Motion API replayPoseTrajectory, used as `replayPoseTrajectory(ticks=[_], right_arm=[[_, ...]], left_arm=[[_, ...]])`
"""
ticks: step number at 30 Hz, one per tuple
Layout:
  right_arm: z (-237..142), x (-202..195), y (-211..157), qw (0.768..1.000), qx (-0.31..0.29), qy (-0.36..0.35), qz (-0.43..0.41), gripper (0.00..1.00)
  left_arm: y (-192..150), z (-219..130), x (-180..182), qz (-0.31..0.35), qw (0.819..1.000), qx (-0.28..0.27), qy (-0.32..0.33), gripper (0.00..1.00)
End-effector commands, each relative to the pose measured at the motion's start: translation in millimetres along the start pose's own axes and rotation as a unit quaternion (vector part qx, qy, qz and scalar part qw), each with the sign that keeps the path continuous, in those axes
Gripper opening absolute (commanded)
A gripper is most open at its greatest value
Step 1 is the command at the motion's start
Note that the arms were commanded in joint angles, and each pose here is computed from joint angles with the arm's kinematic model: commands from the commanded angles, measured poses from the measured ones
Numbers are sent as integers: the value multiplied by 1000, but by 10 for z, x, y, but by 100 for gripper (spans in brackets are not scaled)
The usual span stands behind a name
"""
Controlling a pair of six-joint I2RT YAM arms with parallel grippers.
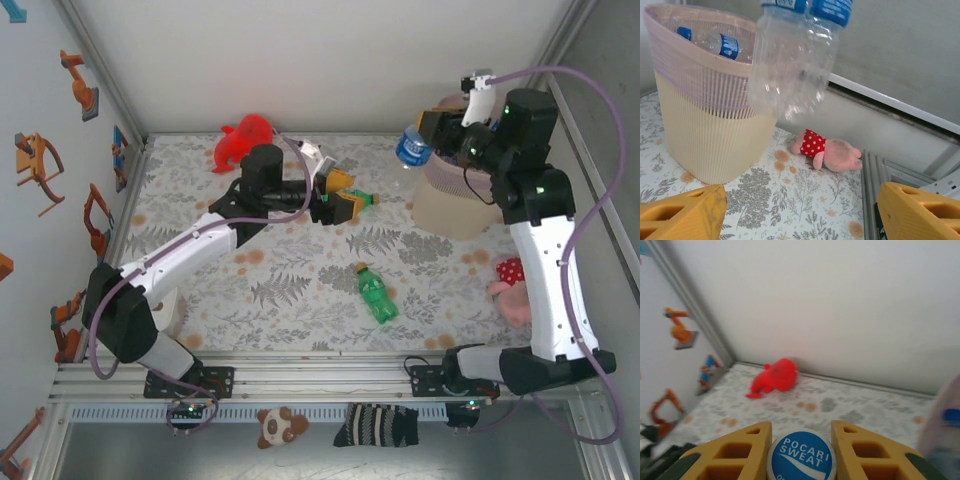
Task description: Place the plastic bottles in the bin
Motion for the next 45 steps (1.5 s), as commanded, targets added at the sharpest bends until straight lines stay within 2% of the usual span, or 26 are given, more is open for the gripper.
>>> replayPoseTrajectory(ticks=[1, 8, 14, 18, 24, 30, 34, 38, 45], right_arm=[[-46, -294, 97, 987, 10, -126, -97, 21], [-65, -790, 338, 947, 22, -263, -185, 19], [159, -1168, 256, 916, 78, -300, -255, 17], [285, -1361, 69, 894, 133, -307, -299, 16], [423, -1489, -411, 882, 201, -271, -330, 15], [516, -1684, -874, 869, 254, -276, -324, 11], [575, -1809, -1064, 863, 280, -279, -314, 12], [616, -1862, -1138, 866, 286, -278, -301, 19], [522, -1553, -832, 912, 226, -230, -254, 44]], left_arm=[[110, -109, -45, 11, 1000, -21, 3, 79], [62, -165, 4, 6, 1000, -25, 10, 79], [27, -179, 51, -1, 999, -29, 14, 79], [-18, -178, 64, -6, 1000, -27, 14, 79], [-80, -155, 102, -15, 999, -26, 14, 79], [-97, -132, 121, -20, 999, -28, 9, 79], [-91, -130, 120, -22, 999, -28, 6, 79], [-91, -147, 127, -22, 999, -27, 8, 79], [-67, -164, 120, -21, 999, -29, 10, 79]])
Point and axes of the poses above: each hand's point on the last joint's axis, 136 mm out from that joint toward the fingers, its own z axis out along the fingers, its own x axis along the line the jaws close on, y = z × x, the point moved 6 cm from there along -z, back along the fingers, and after that the axes turned 5 degrees about z, right-handed, at the moved point
